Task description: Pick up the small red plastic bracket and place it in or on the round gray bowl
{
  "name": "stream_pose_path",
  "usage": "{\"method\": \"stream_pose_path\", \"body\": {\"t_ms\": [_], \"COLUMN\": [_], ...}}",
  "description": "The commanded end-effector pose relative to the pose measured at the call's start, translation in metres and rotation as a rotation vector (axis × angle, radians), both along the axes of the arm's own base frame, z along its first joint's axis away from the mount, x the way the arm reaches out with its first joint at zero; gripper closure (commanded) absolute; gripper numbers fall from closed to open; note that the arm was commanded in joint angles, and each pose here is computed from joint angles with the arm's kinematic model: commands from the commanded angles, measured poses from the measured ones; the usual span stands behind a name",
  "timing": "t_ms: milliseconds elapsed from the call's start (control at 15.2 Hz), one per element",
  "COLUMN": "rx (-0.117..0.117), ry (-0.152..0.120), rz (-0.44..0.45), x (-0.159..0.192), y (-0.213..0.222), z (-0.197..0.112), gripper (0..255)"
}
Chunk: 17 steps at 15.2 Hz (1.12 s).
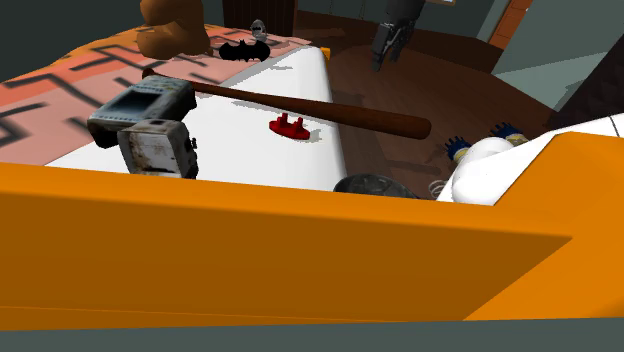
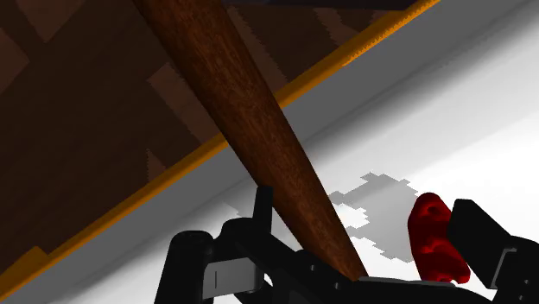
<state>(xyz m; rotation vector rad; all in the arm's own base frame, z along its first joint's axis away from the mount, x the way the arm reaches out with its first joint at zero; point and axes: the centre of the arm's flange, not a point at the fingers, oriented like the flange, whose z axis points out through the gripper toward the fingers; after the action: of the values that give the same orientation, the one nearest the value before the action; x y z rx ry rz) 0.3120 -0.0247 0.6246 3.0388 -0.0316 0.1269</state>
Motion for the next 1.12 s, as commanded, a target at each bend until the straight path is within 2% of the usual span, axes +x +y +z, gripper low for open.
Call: {"method": "stream_pose_path", "body": {"t_ms": [0,1056], "rx": [0.000,0.081], "ry": [0.000,0.062], "rz": [0.000,0.127], "x": [0.000,0.146], "y": [0.000,0.084], "z": [0.000,-0.126], "gripper": [0,0]}}
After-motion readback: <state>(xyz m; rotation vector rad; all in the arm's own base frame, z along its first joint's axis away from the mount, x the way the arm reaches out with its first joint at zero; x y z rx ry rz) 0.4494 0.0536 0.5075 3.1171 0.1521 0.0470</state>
